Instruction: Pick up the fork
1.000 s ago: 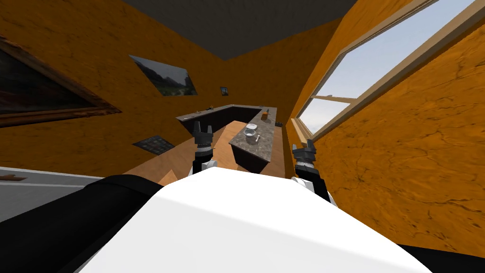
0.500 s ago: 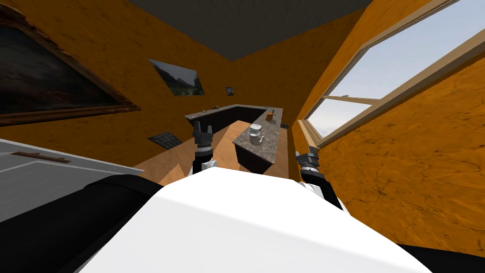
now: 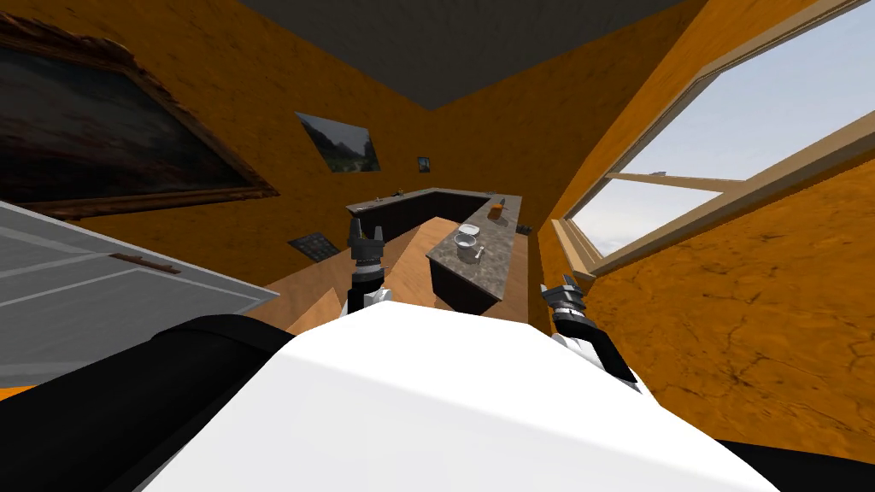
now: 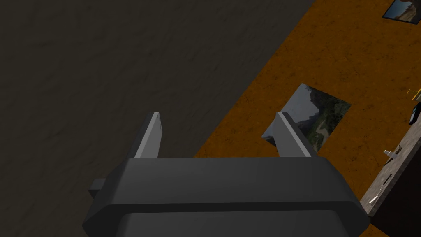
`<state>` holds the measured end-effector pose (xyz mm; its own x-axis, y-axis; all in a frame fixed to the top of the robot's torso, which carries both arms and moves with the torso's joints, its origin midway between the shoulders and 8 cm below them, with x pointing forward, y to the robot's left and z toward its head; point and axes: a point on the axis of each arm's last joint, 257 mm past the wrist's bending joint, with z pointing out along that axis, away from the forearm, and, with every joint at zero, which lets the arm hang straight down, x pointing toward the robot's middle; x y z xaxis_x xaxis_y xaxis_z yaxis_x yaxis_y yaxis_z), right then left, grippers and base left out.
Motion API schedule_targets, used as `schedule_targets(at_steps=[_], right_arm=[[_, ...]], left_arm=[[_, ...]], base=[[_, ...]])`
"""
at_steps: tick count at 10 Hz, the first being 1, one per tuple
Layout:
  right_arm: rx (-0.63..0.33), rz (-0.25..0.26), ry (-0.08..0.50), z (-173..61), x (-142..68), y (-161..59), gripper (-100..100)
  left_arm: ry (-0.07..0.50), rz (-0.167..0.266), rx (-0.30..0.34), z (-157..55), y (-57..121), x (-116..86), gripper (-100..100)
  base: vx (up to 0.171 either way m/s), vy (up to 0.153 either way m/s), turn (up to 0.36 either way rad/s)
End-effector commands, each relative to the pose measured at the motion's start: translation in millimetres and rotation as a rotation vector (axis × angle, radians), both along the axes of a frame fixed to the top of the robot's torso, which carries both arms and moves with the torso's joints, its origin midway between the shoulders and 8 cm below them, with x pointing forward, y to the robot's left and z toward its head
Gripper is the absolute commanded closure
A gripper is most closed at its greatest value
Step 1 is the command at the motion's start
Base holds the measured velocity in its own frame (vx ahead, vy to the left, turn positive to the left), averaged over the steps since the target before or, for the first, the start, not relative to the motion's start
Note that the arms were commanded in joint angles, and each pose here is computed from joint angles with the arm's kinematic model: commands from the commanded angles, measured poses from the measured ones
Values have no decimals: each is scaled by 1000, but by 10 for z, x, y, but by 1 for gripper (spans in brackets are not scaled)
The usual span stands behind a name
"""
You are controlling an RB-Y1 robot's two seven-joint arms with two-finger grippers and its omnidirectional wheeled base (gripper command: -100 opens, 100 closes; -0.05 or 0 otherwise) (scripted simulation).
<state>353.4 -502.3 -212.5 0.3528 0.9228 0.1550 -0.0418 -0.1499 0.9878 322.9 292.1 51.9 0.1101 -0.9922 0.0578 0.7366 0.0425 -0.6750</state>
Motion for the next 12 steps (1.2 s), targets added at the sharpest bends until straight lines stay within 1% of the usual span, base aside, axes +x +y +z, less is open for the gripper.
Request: schedule_targets(at_steps=[1, 3, 4, 5, 6, 7, 8, 9, 10, 11, 12], right_arm=[[48, -58, 71, -229, -198, -356, -100], [61, -69, 106, -361, -238, -392, -100], [98, -125, 142, -476, -417, -712, -100], [112, -136, 175, -600, -467, -744, -100], [119, -138, 191, -644, -479, -744, -100], [162, -199, 227, -740, -687, -1056, -100], [179, -214, 265, -877, -759, -1086, -100], [217, -275, 279, -907, -968, -1384, -100], [234, -298, 315, -1049, -1079, -1437, -100], [245, -302, 336, -1105, -1104, -1430, -100], [287, -369, 344, -1101, -1338, -1725, -100]], left_arm=[[0, 0, 0, 0, 0, 0, 0], [0, 0, 0, 0, 0, 0, 0], [0, 0, 0, 0, 0, 0, 0], [0, 0, 0, 0, 0, 0, 0], [0, 0, 0, 0, 0, 0, 0], [0, 0, 0, 0, 0, 0, 0], [0, 0, 0, 0, 0, 0, 0], [0, 0, 0, 0, 0, 0, 0], [0, 0, 0, 0, 0, 0, 0], [0, 0, 0, 0, 0, 0, 0], [0, 0, 0, 0, 0, 0, 0]], base=[[0, 34, 231], [2, 17, 53], [10, 34, 237], [10, 24, 151], [0, 0, 0], [10, 25, 250], [12, 22, 169], [11, 36, 267], [14, 22, 149], [8, 9, -19], [13, 29, 269]])
